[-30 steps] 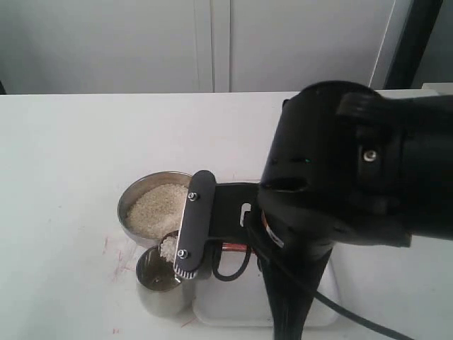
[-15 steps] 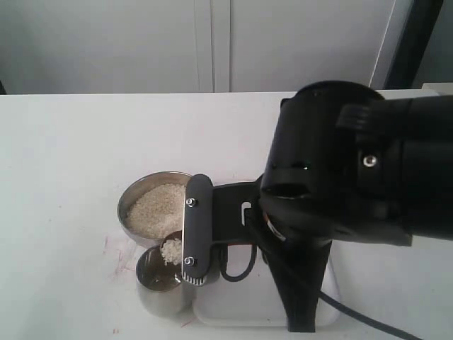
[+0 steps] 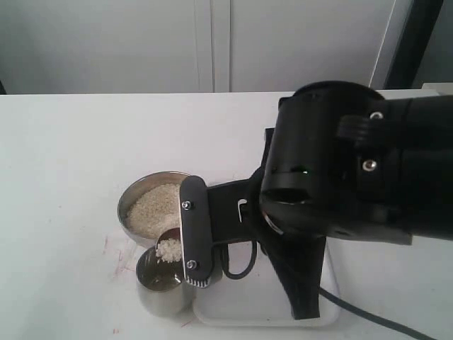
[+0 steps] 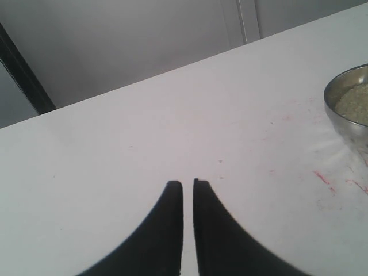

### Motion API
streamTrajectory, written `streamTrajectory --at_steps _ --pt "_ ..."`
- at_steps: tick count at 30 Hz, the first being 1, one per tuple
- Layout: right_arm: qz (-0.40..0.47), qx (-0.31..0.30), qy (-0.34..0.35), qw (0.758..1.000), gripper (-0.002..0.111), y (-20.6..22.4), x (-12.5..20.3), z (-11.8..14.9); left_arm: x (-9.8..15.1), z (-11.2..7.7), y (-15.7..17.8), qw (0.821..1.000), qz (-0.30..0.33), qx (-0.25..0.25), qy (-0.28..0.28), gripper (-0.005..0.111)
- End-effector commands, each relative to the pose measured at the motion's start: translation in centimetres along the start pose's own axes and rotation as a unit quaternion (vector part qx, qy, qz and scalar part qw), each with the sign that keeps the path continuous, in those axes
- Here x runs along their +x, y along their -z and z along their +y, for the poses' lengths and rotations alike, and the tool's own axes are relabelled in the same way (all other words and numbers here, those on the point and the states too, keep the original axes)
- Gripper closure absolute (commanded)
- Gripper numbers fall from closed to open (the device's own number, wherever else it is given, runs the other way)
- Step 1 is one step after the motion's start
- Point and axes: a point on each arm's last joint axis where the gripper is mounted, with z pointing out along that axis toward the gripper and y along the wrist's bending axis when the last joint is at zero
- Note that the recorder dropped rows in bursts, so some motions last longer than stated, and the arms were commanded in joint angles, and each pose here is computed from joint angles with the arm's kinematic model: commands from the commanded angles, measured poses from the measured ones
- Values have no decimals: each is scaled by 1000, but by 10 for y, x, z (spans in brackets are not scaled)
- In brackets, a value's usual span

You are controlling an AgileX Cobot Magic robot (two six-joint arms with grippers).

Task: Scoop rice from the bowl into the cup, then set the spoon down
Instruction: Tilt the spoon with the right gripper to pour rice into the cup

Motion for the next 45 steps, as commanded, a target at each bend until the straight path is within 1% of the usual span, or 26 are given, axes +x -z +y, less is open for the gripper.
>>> streamTrajectory --at_steps 1,13,19,31,35,45 --pt "3 11 15 1000 108 -1 0 -1 -3 0 0 1000 -6 1 5 92" --pt "12 39 51 998 108 -1 1 -7 -3 0 0 1000 -6 1 5 92" --pt "11 41 71 997 108 -1 1 -7 -3 0 0 1000 -6 1 5 92" --pt "-3 53 79 995 108 -1 -2 -9 -3 0 0 1000 -6 1 5 92" --pt "0 57 103 993 108 -1 -2 -10 -3 0 0 1000 -6 1 5 92" --pt "5 78 117 990 108 0 -2 -14 -3 0 0 1000 -6 1 5 92"
